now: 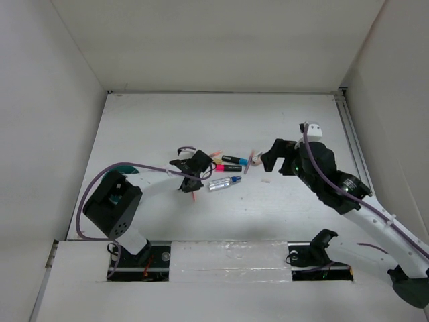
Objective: Sort the stationery into containers
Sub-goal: Pick up the pen from the center of the board, then close the pen cap on the pen.
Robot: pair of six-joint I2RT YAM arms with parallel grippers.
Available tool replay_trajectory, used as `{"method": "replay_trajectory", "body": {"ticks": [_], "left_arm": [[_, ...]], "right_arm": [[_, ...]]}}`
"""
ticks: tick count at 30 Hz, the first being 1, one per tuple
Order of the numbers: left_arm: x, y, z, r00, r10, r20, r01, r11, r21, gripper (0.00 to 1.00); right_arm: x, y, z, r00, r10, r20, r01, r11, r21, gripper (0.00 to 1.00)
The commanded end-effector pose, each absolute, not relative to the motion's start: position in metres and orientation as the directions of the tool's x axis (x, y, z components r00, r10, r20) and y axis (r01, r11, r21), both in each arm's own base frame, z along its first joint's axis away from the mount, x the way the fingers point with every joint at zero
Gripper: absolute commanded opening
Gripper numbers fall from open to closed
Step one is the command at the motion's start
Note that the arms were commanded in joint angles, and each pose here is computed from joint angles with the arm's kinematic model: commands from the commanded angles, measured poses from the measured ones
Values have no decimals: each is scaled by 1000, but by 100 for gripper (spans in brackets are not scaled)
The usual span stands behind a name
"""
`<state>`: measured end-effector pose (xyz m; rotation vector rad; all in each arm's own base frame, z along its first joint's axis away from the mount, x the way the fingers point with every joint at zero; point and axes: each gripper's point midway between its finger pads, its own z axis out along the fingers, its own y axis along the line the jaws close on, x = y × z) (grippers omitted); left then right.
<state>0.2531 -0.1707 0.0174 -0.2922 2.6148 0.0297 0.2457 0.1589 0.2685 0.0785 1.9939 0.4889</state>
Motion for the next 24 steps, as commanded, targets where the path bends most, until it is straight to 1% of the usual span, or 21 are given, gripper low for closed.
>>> {"method": "replay_trajectory", "body": {"ticks": [1,2,3,4,6,8,9,10,11,13,14,16,17,18,20,21,22,24], "left_arm": [[229,-149,10,-877,-173,-448,-227,971,70,0],[234,-157,27,-858,-173,-484,-222,974,45,0],[230,-155,34,-859,-163,-485,-221,973,65,0],[231,-156,43,-852,-156,-500,-217,974,66,0],[238,-162,70,-817,-168,-551,-223,974,33,0],[235,-160,83,-814,-157,-559,-216,976,40,0],[237,-162,96,-800,-172,-575,-217,976,9,0],[235,-160,102,-800,-164,-577,-208,978,11,0],[235,-159,107,-795,-159,-585,-198,980,3,0],[239,-164,130,-771,-159,-617,-164,985,-49,0],[241,-165,139,-763,-142,-630,-139,989,-54,0],[250,-156,161,-730,-150,-666,-155,987,-53,0],[249,-154,164,-737,-117,-665,-132,991,-28,0],[253,-147,168,-730,-116,-674,-146,989,-13,0],[255,-141,181,-705,-104,-702,-147,989,1,0],[257,-142,186,-699,-98,-708,-138,990,-1,0],[256,-139,190,-696,-65,-715,-109,994,16,0],[258,-143,201,-668,-55,-742,-67,998,-15,0]], "right_arm": [[260,180,274,-465,262,-846,-203,898,390,100],[263,182,266,-481,249,-841,-196,904,380,100],[267,187,262,-492,254,-833,-186,904,386,100],[273,189,242,-525,242,-816,-149,918,369,100],[284,185,230,-519,254,-816,-77,937,341,100],[293,183,204,-552,256,-793,8,953,302,100],[297,176,195,-545,275,-792,74,957,281,100],[301,174,192,-541,305,-784,119,950,288,100],[303,171,178,-545,385,-745,217,923,318,100],[310,161,168,-527,495,-691,332,868,368,100],[312,161,161,-511,570,-644,396,821,412,100],[315,155,152,-485,645,-591,467,762,449,97],[313,155,143,-480,664,-574,493,745,449,96],[313,156,143,-448,713,-539,533,697,479,94],[314,150,134,-405,756,-514,597,645,478,93],[309,148,120,-378,792,-480,656,595,465,91],[308,147,114,-366,805,-468,680,574,456,91],[300,143,97,-353,832,-428,741,528,414,89]]}}
